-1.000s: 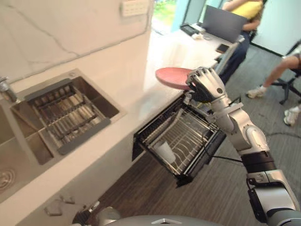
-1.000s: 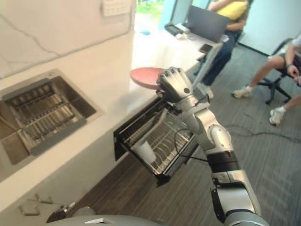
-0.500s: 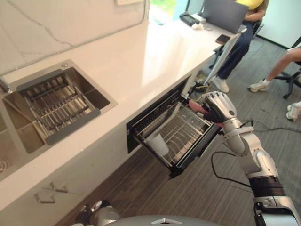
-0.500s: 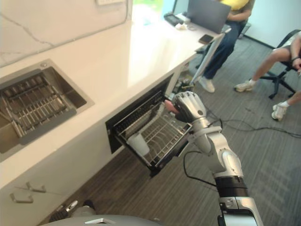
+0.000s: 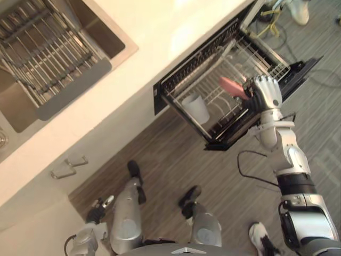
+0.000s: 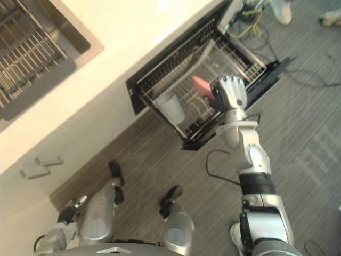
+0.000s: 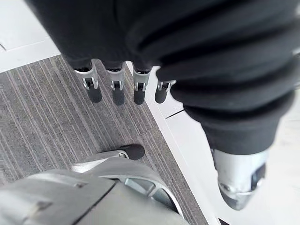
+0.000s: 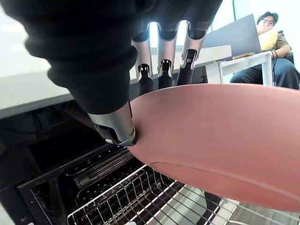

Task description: Walk over to the sink, pick up the cup, carry it to the dishwasher, place the cup inside the dishwasher, then close the dishwasher door

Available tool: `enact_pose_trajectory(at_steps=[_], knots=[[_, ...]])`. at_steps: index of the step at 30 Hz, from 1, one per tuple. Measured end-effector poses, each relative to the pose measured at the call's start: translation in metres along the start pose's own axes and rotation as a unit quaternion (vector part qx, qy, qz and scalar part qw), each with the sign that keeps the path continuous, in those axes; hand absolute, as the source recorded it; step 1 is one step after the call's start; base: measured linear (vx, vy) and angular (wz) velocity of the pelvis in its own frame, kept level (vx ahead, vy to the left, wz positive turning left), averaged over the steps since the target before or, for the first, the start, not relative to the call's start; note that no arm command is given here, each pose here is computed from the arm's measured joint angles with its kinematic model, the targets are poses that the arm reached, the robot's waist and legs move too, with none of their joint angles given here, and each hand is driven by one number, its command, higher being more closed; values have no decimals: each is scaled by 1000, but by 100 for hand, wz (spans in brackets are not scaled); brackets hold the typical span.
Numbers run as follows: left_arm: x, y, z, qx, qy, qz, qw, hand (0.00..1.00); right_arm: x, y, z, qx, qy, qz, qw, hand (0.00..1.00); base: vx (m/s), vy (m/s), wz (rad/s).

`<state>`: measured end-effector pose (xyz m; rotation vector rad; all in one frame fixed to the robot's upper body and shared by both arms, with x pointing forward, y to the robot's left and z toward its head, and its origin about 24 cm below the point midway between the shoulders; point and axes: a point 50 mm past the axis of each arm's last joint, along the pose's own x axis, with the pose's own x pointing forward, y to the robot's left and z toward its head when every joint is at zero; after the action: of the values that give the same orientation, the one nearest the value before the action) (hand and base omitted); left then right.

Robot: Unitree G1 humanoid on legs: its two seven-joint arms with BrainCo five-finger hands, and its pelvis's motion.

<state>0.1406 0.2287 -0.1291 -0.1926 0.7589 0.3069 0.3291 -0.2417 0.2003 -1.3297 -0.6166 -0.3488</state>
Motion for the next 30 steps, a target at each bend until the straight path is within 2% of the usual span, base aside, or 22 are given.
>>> enact_pose_trajectory(at_steps=[5, 12, 13, 20, 23, 24, 28, 30], knots=[[7, -16, 17, -21, -27, -34, 999, 0, 39, -22, -11, -30, 4, -5, 1000, 100, -63, 39, -6], [12, -37, 27, -43, -36, -68, 996, 0, 67, -41, -30, -79, 52, 5, 996, 100, -23, 53, -2], [13, -40, 28, -44, -38, -72, 996, 0, 68, -41, -35, -74, 71, 5, 995, 0, 2, 40, 2], [12, -50, 29, -50, -39, -98, 993, 0, 70, -54, -59, -48, 157, 11, 986, 0, -5, 27, 2], [11, -59, 30, -58, -42, -112, 991, 0, 67, -51, -65, 27, 186, 33, 982, 0, -2, 23, -2], [11, -63, 30, -56, -44, -122, 990, 0, 65, -51, -70, 74, 203, 36, 976, 0, 1, 39, 3], [8, -70, 23, -65, -38, -133, 988, 0, 58, -59, -82, 249, 232, 2, 940, 0, 10, 35, 8], [7, -70, 21, -65, -38, -134, 988, 0, 55, -60, -85, 284, 229, -8, 931, 0, 15, 20, 8]])
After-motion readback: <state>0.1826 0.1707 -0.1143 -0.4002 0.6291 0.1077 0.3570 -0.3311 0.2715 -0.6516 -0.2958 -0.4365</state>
